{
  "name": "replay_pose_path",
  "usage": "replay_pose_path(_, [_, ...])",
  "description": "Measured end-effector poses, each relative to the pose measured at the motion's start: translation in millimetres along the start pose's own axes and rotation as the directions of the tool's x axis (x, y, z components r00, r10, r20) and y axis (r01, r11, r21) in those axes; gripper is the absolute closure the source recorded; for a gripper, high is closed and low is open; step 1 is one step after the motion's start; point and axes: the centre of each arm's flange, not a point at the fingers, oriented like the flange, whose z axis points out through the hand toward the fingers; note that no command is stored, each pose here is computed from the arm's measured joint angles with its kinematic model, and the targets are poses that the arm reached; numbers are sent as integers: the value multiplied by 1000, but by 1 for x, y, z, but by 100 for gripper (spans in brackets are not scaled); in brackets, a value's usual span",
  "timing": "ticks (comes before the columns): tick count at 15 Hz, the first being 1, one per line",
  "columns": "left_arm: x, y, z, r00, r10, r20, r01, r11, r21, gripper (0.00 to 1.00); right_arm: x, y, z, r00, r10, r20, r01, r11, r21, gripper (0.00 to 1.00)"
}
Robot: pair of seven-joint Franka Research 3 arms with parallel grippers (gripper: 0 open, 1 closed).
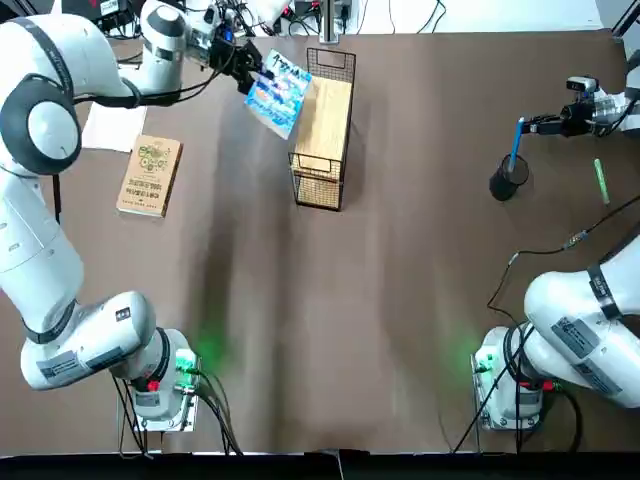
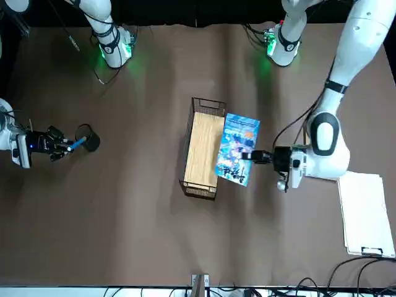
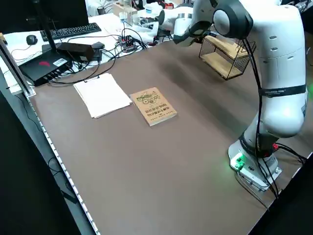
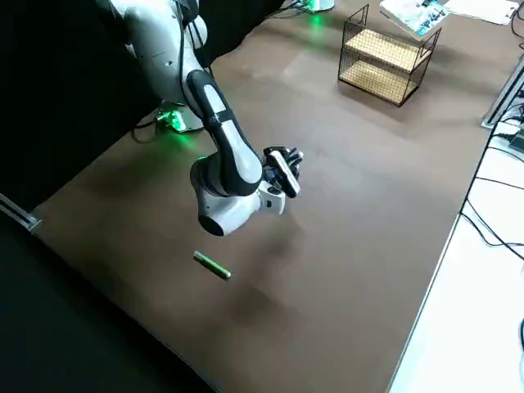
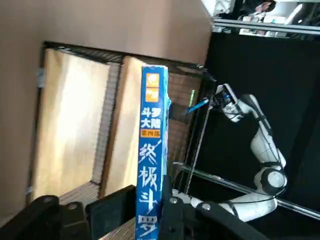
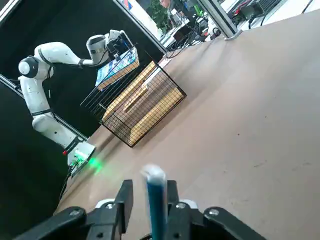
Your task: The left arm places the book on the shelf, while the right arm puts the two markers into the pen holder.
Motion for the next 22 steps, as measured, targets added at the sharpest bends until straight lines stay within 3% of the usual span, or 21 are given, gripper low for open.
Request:
replay_pose_path(4, [-6, 4, 31, 1000, 14, -3, -14, 1000, -9, 77, 1, -2, 1, 1000, 4, -2, -4, 1000, 15, 65])
replay_pose_path(8, [-10, -7, 41, 1000, 12, -25, -13, 999, -34, 77, 8, -4, -1, 995, 101, 5, -101, 995, 14, 68])
replay_pose_path(10, [-10, -7, 54, 997, 23, -68, -25, 999, -36, 77, 19, -7, -7, 983, 177, 54, -177, 984, -6, 69])
replay_pose_path(12, [-11, -8, 79, 994, 42, -103, -46, 998, -32, 77, 37, -14, -20, 955, 254, 152, -247, 967, -61, 70])
replay_pose_path(16, [-16, -16, 107, 993, 56, -102, -60, 998, -33, 78, 76, -33, -50, 864, 377, 332, -312, 921, -233, 70])
replay_pose_path(20, [-15, -22, 103, 993, 51, -107, -54, 998, -31, 78, 88, -35, -73, 703, 535, 468, -318, 825, -466, 70])
replay_pose_path(21, [-17, -23, 106, 994, 50, -101, -53, 998, -29, 70, 89, -33, -89, 664, 577, 477, -275, 781, -561, 70])
replay_pose_path(22, [-18, -23, 109, 994, 49, -99, -52, 998, -26, 60, 88, -31, -98, 646, 593, 481, -245, 757, -605, 70])
